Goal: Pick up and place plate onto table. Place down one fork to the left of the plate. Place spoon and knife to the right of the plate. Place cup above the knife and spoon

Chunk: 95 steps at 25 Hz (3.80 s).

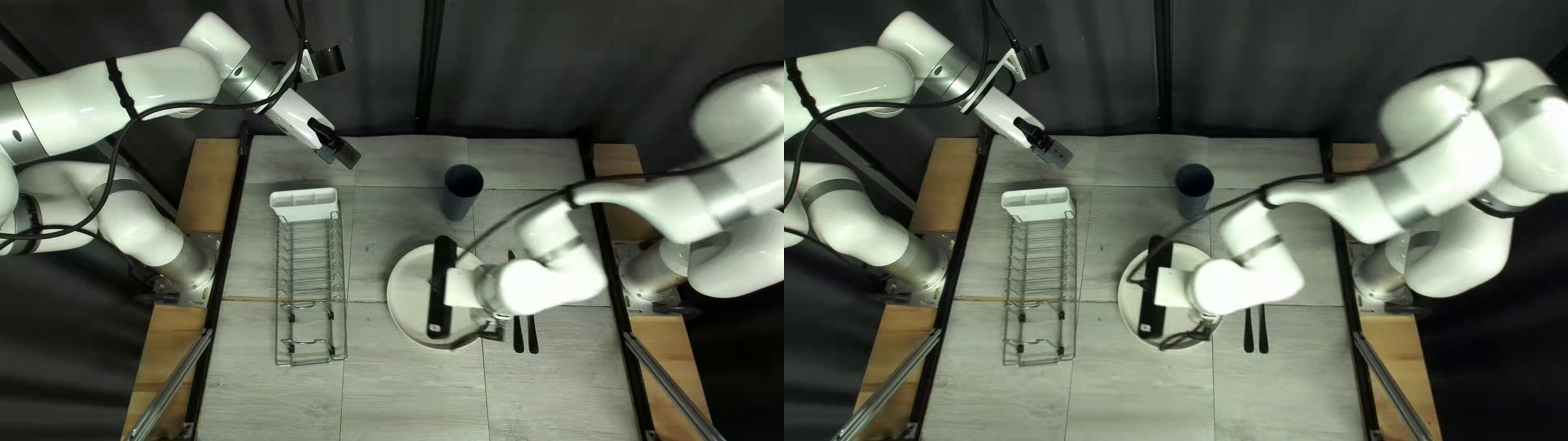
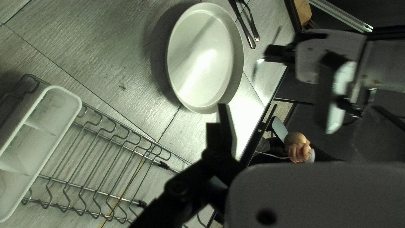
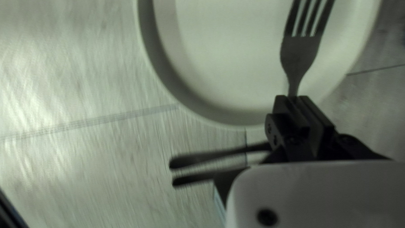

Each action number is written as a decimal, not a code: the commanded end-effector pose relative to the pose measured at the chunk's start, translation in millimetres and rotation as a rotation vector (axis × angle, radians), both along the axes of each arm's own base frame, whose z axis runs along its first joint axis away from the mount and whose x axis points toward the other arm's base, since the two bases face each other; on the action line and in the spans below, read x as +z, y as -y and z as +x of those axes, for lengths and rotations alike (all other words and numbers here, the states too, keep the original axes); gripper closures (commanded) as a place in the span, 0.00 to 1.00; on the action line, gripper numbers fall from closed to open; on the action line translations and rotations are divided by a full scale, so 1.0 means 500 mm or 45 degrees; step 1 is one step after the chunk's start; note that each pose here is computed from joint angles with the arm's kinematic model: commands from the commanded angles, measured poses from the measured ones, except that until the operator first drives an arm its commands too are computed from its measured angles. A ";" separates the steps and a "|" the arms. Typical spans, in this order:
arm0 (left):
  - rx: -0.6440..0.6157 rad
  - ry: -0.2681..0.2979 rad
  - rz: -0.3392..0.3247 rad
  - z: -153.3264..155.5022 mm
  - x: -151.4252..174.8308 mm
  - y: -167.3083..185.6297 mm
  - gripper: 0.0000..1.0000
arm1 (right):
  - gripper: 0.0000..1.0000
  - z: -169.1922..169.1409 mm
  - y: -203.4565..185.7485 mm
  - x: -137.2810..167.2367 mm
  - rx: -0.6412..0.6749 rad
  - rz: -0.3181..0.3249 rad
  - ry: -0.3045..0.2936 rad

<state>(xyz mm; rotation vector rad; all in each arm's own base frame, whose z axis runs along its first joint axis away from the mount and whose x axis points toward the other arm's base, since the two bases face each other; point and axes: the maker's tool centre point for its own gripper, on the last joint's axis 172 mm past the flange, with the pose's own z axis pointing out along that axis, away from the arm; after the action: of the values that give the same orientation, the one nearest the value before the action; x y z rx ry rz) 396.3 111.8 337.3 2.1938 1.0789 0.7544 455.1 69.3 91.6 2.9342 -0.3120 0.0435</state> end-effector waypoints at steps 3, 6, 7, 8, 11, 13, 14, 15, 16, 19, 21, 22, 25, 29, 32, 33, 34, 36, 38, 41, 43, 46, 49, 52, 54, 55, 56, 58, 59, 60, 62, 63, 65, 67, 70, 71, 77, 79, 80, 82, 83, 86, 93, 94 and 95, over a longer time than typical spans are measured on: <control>0.000 0.000 0.000 0.000 0.000 0.000 0.00 | 1.00 0.055 0.028 -0.054 -0.347 0.001 0.060; 0.000 0.000 0.000 0.000 0.000 0.000 0.00 | 1.00 0.057 0.020 -0.062 -0.465 -0.026 0.096; 0.000 0.000 0.000 0.000 0.000 0.000 0.00 | 1.00 0.057 0.018 -0.070 -0.488 -0.026 0.106; 0.000 0.000 0.000 0.000 0.000 0.000 0.00 | 1.00 0.058 0.016 -0.074 -0.501 -0.027 0.111; 0.000 0.000 0.000 0.000 0.000 0.000 0.00 | 1.00 0.060 0.016 -0.106 -0.550 -0.022 0.122; 0.000 0.000 0.000 0.000 0.000 0.000 0.00 | 1.00 0.059 0.017 -0.113 -0.561 -0.019 0.125; 0.000 0.000 0.000 0.000 0.000 0.000 0.00 | 1.00 0.058 0.021 -0.122 -0.568 -0.014 0.126; 0.000 0.000 0.000 0.000 0.000 0.000 0.00 | 1.00 0.057 0.024 -0.126 -0.571 -0.011 0.126; 0.000 0.000 0.000 0.000 0.000 0.000 0.00 | 1.00 0.057 0.030 -0.133 -0.577 -0.006 0.128; 0.000 0.000 0.000 0.000 0.000 0.000 0.00 | 0.00 0.048 0.035 -0.136 -0.580 0.003 0.131; 0.000 0.000 0.000 0.000 0.000 0.000 0.00 | 0.00 0.033 0.036 -0.113 -0.572 -0.003 0.133; 0.000 0.000 0.000 0.000 0.000 0.000 0.00 | 0.00 0.018 0.039 -0.089 -0.564 -0.013 0.136; 0.000 0.000 0.000 0.000 0.000 0.000 0.00 | 0.00 -0.039 0.045 0.004 -0.537 -0.058 0.142; 0.000 0.000 0.000 0.000 0.000 0.000 0.00 | 0.00 -0.169 0.045 0.187 -0.412 -0.121 0.155; 0.000 0.000 0.000 0.000 0.000 0.000 0.00 | 0.00 -0.244 0.060 0.270 -0.304 -0.116 0.170; 0.000 0.000 0.000 0.000 0.000 0.000 0.00 | 0.00 -0.262 0.065 0.291 -0.277 -0.108 0.171; 0.000 0.000 0.000 0.000 0.000 0.000 0.00 | 0.00 -0.285 0.074 0.319 -0.225 -0.088 0.175; 0.000 0.000 0.000 0.000 0.000 0.000 0.00 | 0.00 -0.320 0.105 0.355 -0.156 -0.039 0.170; 0.000 0.000 0.000 0.000 0.000 0.000 0.00 | 0.00 -0.343 0.130 0.377 -0.108 -0.003 0.168; 0.000 0.000 0.000 0.000 0.000 0.000 0.00 | 0.00 -0.372 0.158 0.404 -0.044 0.036 0.178; 0.000 0.000 0.000 0.000 0.000 0.000 0.00 | 0.00 -0.372 0.158 0.404 -0.044 0.036 0.178; -0.032 0.021 0.043 0.021 0.020 -0.006 0.00 | 0.00 -0.372 0.158 0.404 -0.044 0.036 0.178; -0.128 0.007 0.197 0.075 0.041 0.040 0.00 | 0.00 -0.372 0.158 0.404 -0.044 0.036 0.178; -0.245 -0.026 0.320 0.121 0.043 0.094 0.00 | 0.00 -0.372 0.158 0.404 -0.044 0.036 0.178; -0.329 -0.061 0.396 0.151 0.038 0.119 0.00 | 0.00 -0.372 0.158 0.404 -0.044 0.036 0.178; -0.360 -0.081 0.422 0.163 0.034 0.129 0.00 | 0.00 -0.372 0.158 0.404 -0.044 0.036 0.178; -0.383 -0.098 0.443 0.171 0.031 0.135 0.00 | 0.00 -0.372 0.158 0.404 -0.044 0.036 0.178; -0.383 -0.098 0.443 0.171 0.031 0.135 0.00 | 0.00 -0.372 0.158 0.404 -0.044 0.036 0.178; -0.383 -0.098 0.443 0.171 0.031 0.135 0.00 | 0.00 -0.372 0.158 0.404 -0.044 0.036 0.178; -0.383 -0.098 0.443 0.171 0.031 0.135 0.00 | 0.00 -0.372 0.158 0.404 -0.044 0.036 0.178; -0.383 -0.098 0.443 0.171 0.031 0.135 0.00 | 0.00 -0.372 0.158 0.404 -0.044 0.036 0.178; -0.383 -0.098 0.443 0.171 0.031 0.135 0.00 | 0.00 -0.372 0.158 0.404 -0.044 0.036 0.178; -0.383 -0.098 0.443 0.171 0.031 0.135 0.00 | 0.00 -0.372 0.158 0.404 -0.044 0.036 0.178; -0.383 -0.098 0.443 0.171 0.031 0.135 0.00 | 0.00 -0.372 0.158 0.404 -0.044 0.036 0.178; -0.383 -0.098 0.443 0.171 0.031 0.135 0.00 | 0.00 -0.372 0.158 0.404 -0.044 0.036 0.178; -0.383 -0.098 0.443 0.171 0.031 0.135 0.00 | 0.00 -0.372 0.158 0.404 -0.044 0.036 0.178; -0.383 -0.098 0.443 0.171 0.031 0.135 0.00 | 0.00 -0.439 0.265 0.429 -0.055 0.051 0.140; -0.383 -0.098 0.443 0.171 0.031 0.135 0.00 | 0.00 -0.475 0.302 0.453 -0.036 0.092 0.142; -0.383 -0.098 0.443 0.171 0.031 0.135 0.00 | 0.00 -0.483 0.308 0.458 -0.027 0.103 0.140; -0.383 -0.098 0.443 0.171 0.031 0.135 0.00 | 0.00 -0.500 0.296 0.462 0.029 0.144 0.123; -0.383 -0.098 0.443 0.171 0.031 0.135 0.00 | 0.00 -0.501 0.294 0.462 0.034 0.147 0.121; -0.383 -0.098 0.443 0.171 0.031 0.135 0.00 | 0.00 -0.501 0.294 0.462 0.034 0.147 0.121; -0.827 -0.376 0.606 0.224 0.026 0.130 0.00 | 0.00 -0.501 0.294 0.462 0.034 0.147 0.121; -0.862 -0.410 0.607 0.235 0.020 0.130 0.00 | 0.00 -0.501 0.294 0.462 0.034 0.147 0.121; -0.862 -0.410 0.607 0.235 0.020 0.130 0.00 | 0.00 -0.501 0.294 0.462 0.034 0.147 0.121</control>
<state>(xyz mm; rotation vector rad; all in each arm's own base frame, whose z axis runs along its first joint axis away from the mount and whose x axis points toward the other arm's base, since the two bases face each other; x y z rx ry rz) 504.6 51.8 356.9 2.8537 0.3433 0.5087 204.8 -77.7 322.5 3.0567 -0.2991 0.1745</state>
